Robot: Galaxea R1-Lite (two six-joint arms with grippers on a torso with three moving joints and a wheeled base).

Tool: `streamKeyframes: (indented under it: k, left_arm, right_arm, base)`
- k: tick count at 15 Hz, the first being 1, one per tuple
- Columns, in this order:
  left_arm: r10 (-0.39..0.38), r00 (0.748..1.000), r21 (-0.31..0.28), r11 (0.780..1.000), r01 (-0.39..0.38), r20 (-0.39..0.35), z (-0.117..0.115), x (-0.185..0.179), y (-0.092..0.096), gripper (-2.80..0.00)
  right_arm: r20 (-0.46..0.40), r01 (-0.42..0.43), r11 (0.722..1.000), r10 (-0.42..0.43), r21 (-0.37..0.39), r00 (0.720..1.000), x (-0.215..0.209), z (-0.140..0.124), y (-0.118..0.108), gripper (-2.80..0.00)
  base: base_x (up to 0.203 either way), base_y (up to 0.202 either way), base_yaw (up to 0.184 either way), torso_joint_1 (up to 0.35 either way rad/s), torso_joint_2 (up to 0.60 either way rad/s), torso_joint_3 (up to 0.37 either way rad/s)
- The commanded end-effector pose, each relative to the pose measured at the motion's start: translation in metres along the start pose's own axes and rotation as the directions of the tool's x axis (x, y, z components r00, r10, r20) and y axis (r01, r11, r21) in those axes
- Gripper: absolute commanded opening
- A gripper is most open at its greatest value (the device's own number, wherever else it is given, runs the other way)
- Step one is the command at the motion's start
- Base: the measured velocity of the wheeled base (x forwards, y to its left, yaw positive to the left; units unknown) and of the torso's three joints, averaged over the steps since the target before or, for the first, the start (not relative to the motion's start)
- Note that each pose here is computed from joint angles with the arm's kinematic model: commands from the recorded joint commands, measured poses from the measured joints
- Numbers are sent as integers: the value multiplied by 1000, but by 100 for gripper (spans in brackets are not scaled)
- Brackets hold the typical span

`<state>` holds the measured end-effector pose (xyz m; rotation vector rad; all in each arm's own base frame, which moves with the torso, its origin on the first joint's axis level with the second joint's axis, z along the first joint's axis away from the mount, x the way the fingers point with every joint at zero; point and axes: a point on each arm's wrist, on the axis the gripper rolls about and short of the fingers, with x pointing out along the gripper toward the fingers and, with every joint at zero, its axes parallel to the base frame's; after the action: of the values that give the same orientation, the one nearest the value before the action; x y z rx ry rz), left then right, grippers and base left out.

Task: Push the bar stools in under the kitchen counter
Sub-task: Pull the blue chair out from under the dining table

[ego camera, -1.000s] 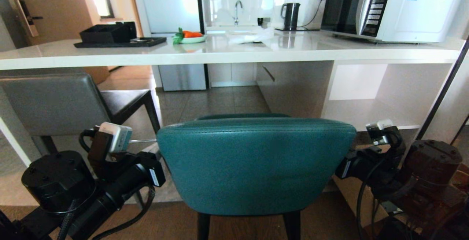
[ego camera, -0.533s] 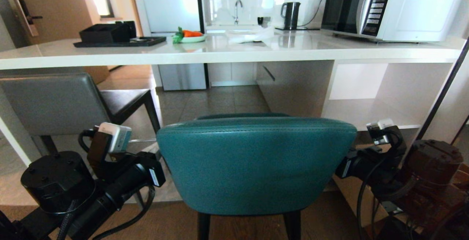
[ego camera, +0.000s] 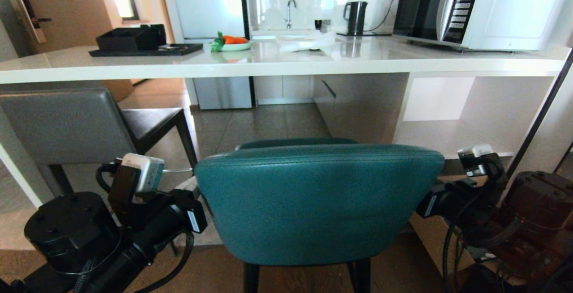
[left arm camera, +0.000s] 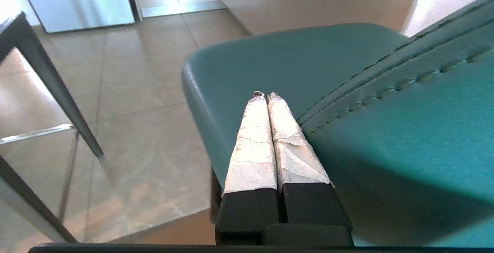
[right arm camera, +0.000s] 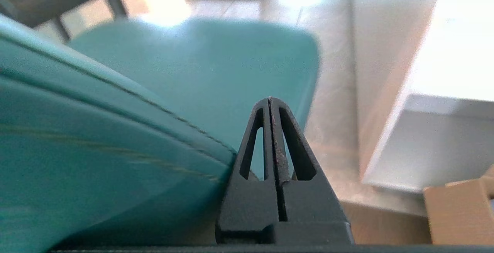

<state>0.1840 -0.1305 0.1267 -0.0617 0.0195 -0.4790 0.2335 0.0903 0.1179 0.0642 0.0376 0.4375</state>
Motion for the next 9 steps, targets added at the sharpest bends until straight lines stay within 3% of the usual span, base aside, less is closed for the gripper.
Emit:
streamKeyframes:
  k: [1,5,8,9]
  left_arm:
    - [60,996,-33,998,-58,66,13,-7,8,-280]
    - [255,960,-57,966,-250,118,24,-17,51,-280]
    - [286,956,-53,958,-283,58,12,-30,56,-280]
    - [289,955,-56,957,-285,72,15,-33,56,-280]
  right_arm:
    - [63,77,997,-77,4,995,-8,14,-17,-280]
    - [126,210,978,-209,6,970,-24,28,-46,-280]
    - [99,217,976,-217,9,971,-33,23,-46,-280]
    - [98,228,974,-228,12,969,-35,23,-48,-280]
  base:
    - [0,0,0,0,0,0]
    - [0,0,0,0,0,0]
    - [0,0,0,0,0,0]
    - [0,0,0,0,0,0]
